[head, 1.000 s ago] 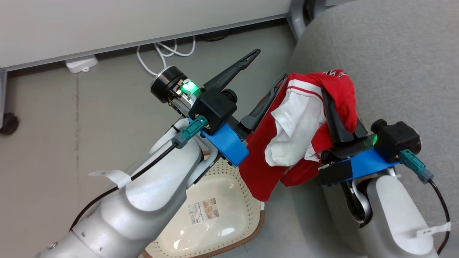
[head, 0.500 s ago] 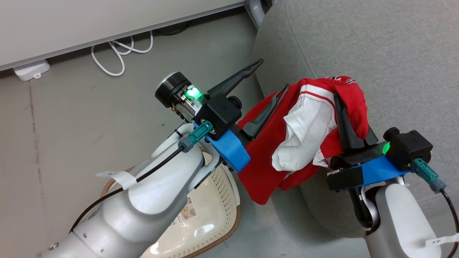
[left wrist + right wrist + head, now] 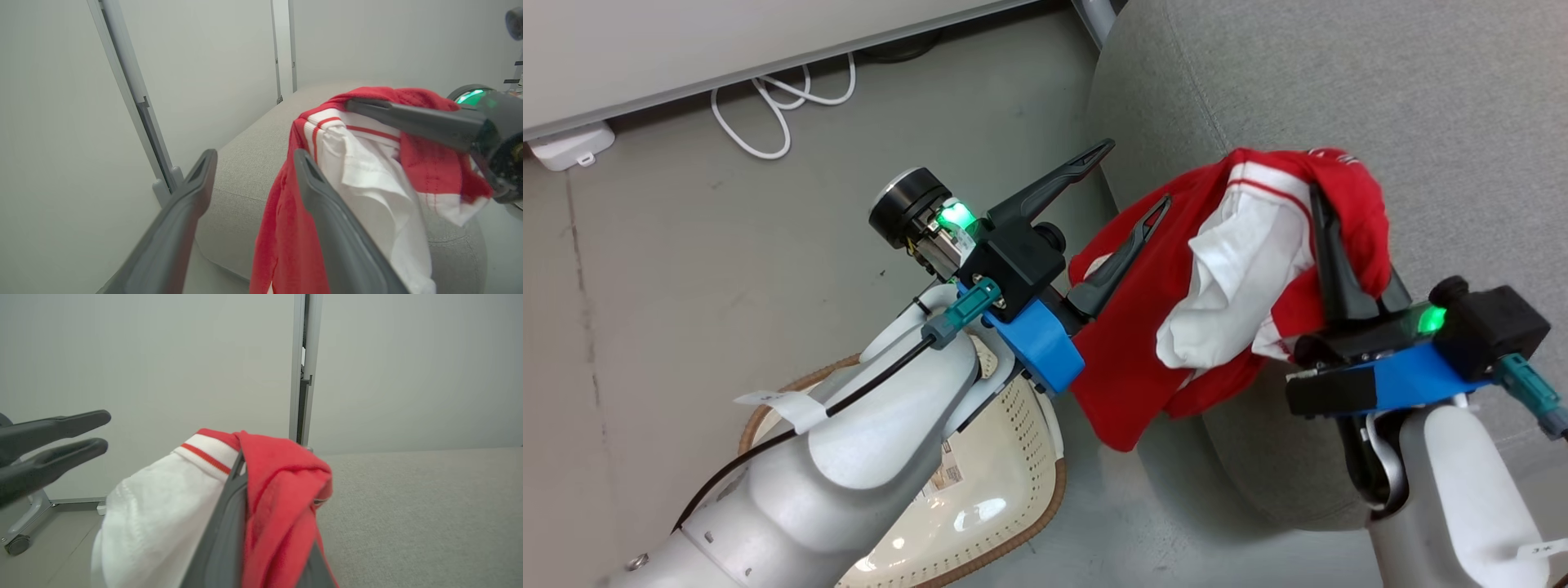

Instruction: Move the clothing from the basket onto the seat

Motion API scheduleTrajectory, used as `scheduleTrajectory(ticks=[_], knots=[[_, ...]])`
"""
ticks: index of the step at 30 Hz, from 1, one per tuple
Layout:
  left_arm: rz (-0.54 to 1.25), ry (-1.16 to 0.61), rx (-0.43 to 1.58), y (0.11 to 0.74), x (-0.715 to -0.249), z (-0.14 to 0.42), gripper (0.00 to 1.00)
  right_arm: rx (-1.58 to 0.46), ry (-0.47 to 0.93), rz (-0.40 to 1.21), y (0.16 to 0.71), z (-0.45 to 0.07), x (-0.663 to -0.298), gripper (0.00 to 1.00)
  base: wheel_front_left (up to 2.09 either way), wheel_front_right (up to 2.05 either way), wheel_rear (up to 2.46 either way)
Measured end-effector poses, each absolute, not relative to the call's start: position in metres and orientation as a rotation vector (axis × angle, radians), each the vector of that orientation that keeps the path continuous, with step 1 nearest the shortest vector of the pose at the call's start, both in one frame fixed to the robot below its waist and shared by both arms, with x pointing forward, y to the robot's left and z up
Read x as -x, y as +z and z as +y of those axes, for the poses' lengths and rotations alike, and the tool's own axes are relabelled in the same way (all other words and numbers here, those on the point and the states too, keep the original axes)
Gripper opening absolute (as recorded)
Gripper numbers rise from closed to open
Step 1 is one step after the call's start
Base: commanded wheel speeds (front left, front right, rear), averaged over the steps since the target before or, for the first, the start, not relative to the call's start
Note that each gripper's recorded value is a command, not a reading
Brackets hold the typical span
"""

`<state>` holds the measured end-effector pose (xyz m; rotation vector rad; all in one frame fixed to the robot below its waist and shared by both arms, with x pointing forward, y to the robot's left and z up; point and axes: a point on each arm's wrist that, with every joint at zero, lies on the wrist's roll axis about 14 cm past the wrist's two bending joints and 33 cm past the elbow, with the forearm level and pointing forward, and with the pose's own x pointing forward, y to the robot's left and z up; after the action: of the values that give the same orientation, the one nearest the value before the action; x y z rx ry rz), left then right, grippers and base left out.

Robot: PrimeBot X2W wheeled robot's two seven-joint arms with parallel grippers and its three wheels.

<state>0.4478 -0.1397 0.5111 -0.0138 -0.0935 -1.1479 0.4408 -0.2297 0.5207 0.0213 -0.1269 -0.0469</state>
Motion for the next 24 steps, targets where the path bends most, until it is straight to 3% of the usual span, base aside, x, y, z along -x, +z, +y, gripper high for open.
scheduleTrajectory(ticks=[24], knots=[[-0.017, -1.111, 0.065, 0.434, -0.502, -0.125, 1.0, 0.264, -0.185, -0.558, 0.652, -0.303, -0.556, 0.0, 0.0, 0.0, 0.0]])
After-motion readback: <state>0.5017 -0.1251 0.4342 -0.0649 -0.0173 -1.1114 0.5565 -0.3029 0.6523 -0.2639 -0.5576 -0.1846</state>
